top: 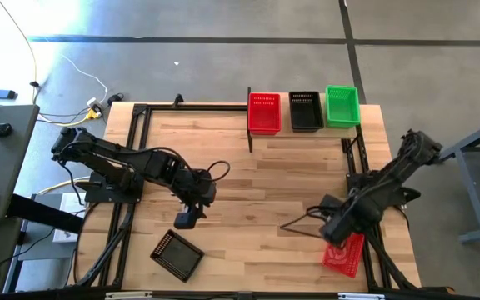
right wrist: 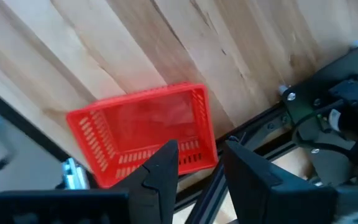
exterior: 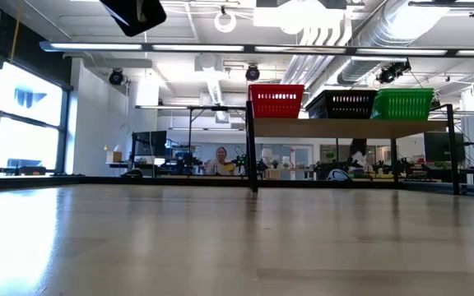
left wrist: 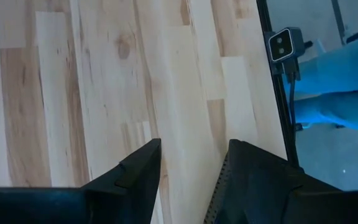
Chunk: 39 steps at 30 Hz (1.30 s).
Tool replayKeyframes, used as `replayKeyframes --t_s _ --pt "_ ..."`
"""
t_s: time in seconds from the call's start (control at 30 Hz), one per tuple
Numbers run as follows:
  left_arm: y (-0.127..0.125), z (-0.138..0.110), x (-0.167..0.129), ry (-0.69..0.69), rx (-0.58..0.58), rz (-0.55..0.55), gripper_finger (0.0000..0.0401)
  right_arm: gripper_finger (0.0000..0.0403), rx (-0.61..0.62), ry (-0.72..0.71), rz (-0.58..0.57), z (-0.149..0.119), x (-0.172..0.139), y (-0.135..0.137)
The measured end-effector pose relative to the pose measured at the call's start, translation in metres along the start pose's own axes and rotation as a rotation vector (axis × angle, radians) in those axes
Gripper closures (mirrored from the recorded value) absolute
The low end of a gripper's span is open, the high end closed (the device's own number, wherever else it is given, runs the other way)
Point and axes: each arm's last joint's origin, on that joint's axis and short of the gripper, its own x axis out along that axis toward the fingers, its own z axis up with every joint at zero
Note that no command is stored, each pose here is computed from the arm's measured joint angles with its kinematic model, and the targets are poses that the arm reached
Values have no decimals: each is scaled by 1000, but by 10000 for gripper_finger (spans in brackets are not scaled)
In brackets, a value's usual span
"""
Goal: Stack baskets on shelf by color
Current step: Stack the red basket on top of the other red baskets on the shelf
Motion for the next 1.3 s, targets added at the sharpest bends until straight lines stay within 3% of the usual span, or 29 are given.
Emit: replayKeyframes --t_s 0.5,0.77,1.07,1.3 --pt "1 2 0 -22 -30 43 224 290 -133 -53 -93 -27 13 -3" --pt "3 2 0 -37 -91 94 224 290 -138 -74 117 -30 44 -26" --pt "3 2 0 -41 -117 108 224 290 -152 -21 196 -30 80 -40" --pt "4 2 0 -42 -126 110 224 290 -129 -5 176 -27 107 -45"
